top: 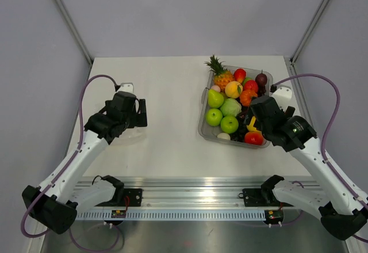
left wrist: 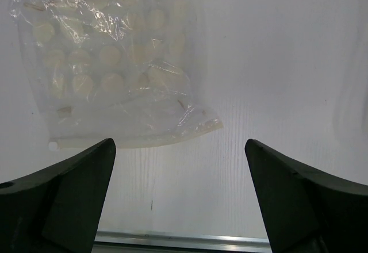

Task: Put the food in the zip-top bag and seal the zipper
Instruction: Pick up the zipper food storage bag at the center of the board.

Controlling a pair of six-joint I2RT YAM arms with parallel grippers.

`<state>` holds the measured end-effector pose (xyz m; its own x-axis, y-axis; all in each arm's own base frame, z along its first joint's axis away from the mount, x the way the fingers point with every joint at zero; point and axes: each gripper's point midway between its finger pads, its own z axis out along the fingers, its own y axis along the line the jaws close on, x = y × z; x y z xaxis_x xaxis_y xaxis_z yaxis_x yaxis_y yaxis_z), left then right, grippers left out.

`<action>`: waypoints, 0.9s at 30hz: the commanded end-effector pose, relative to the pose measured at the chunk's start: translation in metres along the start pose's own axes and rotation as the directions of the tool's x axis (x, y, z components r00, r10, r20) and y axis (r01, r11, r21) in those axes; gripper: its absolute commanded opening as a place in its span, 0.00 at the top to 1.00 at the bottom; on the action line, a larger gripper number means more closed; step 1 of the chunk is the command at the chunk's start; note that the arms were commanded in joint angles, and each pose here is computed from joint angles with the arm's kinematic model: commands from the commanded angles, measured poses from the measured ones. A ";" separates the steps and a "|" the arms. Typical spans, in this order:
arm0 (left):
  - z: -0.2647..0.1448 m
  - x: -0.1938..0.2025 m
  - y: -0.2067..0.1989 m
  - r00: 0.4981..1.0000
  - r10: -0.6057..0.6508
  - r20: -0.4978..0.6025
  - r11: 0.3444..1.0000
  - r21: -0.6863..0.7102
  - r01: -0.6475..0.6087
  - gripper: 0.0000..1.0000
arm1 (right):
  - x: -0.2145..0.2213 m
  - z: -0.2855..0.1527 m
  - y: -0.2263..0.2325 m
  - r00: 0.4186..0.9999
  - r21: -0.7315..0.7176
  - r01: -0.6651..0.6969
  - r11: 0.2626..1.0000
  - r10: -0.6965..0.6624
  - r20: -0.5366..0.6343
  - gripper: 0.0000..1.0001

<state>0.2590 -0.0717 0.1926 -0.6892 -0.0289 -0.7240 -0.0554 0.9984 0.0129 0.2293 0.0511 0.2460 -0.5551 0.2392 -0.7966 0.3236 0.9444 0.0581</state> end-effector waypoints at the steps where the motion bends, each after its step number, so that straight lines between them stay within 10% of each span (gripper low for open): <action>1: 0.000 -0.005 0.000 1.000 -0.025 0.012 1.000 -0.018 0.025 0.01 | -0.003 0.002 0.008 1.000 -0.033 -0.013 0.999 0.014 0.026 0.01; 17: 0.088 0.015 0.002 0.979 0.029 -0.200 0.956 -0.282 -0.086 0.01 | 0.006 -0.004 0.018 0.999 -0.122 -0.034 0.992 0.032 -0.011 0.01; 21: 0.103 0.021 0.006 0.972 0.012 -0.234 0.936 -0.341 -0.093 0.14 | 0.010 -0.004 0.021 0.999 -0.150 -0.049 0.987 0.047 -0.019 0.01; 27: 0.126 0.018 -0.009 0.968 -0.007 -0.250 0.940 -0.332 -0.079 0.62 | 0.008 -0.006 0.021 0.999 -0.153 -0.049 0.987 0.047 -0.018 0.01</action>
<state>0.3123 -0.0686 0.0821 -0.8864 -0.0105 -0.4628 -0.1804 0.9286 0.3244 0.2245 0.0692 0.2365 -0.5732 0.2662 -0.7750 0.2419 0.9586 0.1503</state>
